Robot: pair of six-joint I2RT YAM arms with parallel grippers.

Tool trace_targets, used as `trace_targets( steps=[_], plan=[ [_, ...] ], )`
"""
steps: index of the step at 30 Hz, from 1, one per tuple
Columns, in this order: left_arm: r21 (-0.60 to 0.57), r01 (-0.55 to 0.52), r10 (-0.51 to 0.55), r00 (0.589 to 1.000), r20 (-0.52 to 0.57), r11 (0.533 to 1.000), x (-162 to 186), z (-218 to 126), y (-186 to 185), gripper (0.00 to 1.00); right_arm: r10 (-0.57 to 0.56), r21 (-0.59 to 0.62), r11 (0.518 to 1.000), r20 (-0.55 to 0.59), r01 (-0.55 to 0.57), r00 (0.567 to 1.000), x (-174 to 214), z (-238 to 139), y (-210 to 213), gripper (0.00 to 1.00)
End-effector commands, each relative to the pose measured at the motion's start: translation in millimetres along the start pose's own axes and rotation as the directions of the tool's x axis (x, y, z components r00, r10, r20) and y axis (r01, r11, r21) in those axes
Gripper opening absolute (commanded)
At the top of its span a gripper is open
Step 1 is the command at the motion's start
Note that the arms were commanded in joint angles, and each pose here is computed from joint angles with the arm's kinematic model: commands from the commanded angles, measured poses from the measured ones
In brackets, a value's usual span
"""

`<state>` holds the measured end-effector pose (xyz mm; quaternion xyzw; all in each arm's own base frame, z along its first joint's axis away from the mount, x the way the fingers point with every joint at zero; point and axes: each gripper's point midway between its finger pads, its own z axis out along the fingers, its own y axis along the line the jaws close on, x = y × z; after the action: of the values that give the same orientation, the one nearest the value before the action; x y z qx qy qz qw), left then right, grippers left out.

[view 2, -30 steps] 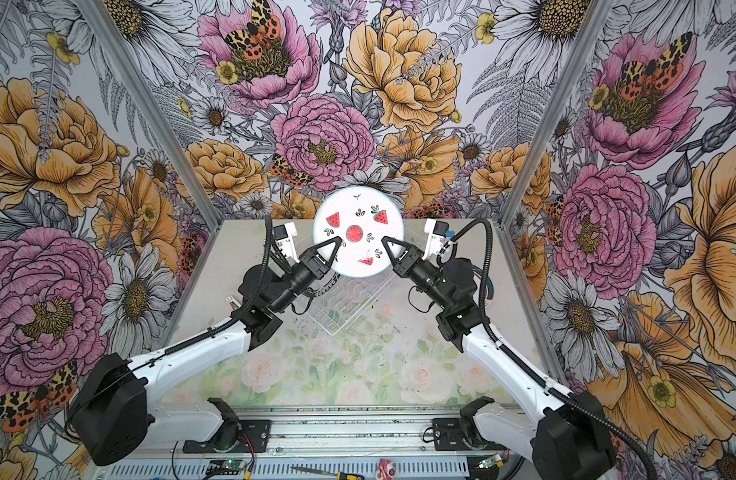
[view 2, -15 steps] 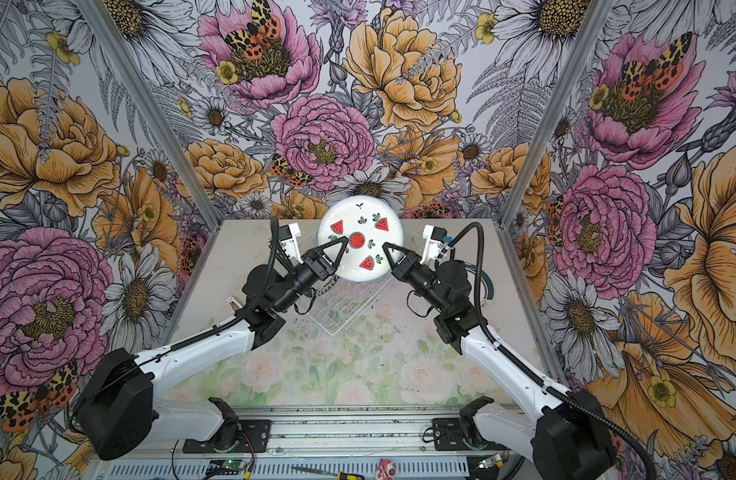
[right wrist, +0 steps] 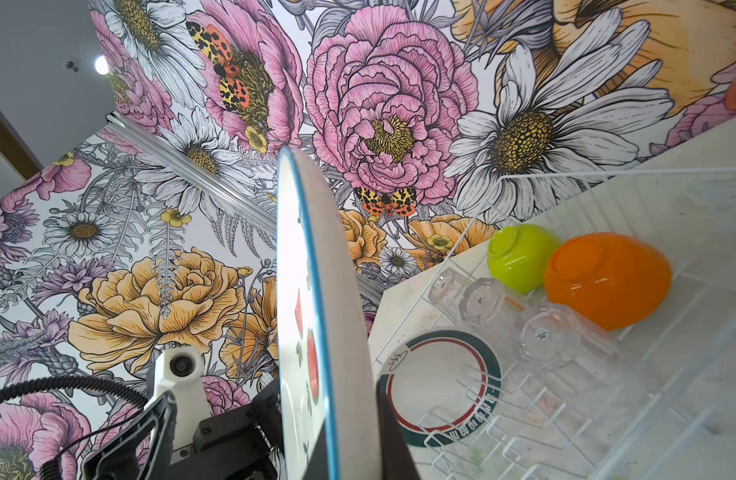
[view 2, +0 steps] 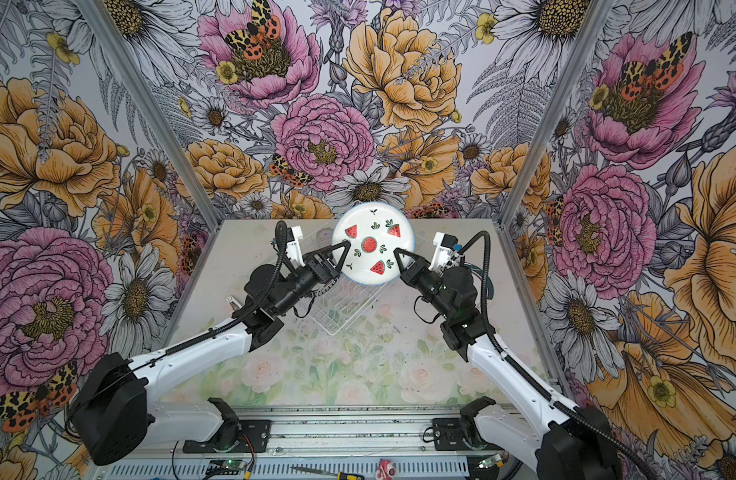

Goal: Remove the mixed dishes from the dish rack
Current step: 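Carry the plate away from the rack with the right gripper while the left gripper releases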

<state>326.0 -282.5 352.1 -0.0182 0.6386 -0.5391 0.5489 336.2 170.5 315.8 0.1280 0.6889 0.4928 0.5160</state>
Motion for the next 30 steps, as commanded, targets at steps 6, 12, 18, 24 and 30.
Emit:
trace_targets(
  steps=[6,12,18,24,30],
  plan=[
    [0.040,-0.094,0.089,0.990,0.112,0.995,-32.9,-15.1,-36.2,0.99,0.003,0.142,0.989,0.229,-0.037,0.973,-48.0,-39.3,-39.7,0.00],
    [0.040,-0.102,0.097,0.989,0.111,0.994,-31.8,-15.2,-36.8,0.99,0.014,0.200,0.976,0.319,-0.082,0.948,-62.7,-70.2,-64.9,0.00],
    [0.045,-0.104,0.098,0.990,0.105,0.994,-29.4,-12.7,-38.2,0.99,0.022,0.251,0.956,0.445,-0.149,0.895,-72.9,-107.6,-89.1,0.00],
    [0.048,-0.106,0.101,0.990,0.097,0.993,-26.7,-11.2,-38.4,0.99,-0.013,0.359,0.910,0.520,-0.205,0.854,-70.0,-141.1,-118.9,0.00],
    [0.049,-0.104,0.099,0.991,0.094,0.993,-25.1,-10.3,-38.4,0.99,-0.032,0.438,0.869,0.517,-0.232,0.856,-63.9,-150.0,-144.5,0.00]
  ],
)
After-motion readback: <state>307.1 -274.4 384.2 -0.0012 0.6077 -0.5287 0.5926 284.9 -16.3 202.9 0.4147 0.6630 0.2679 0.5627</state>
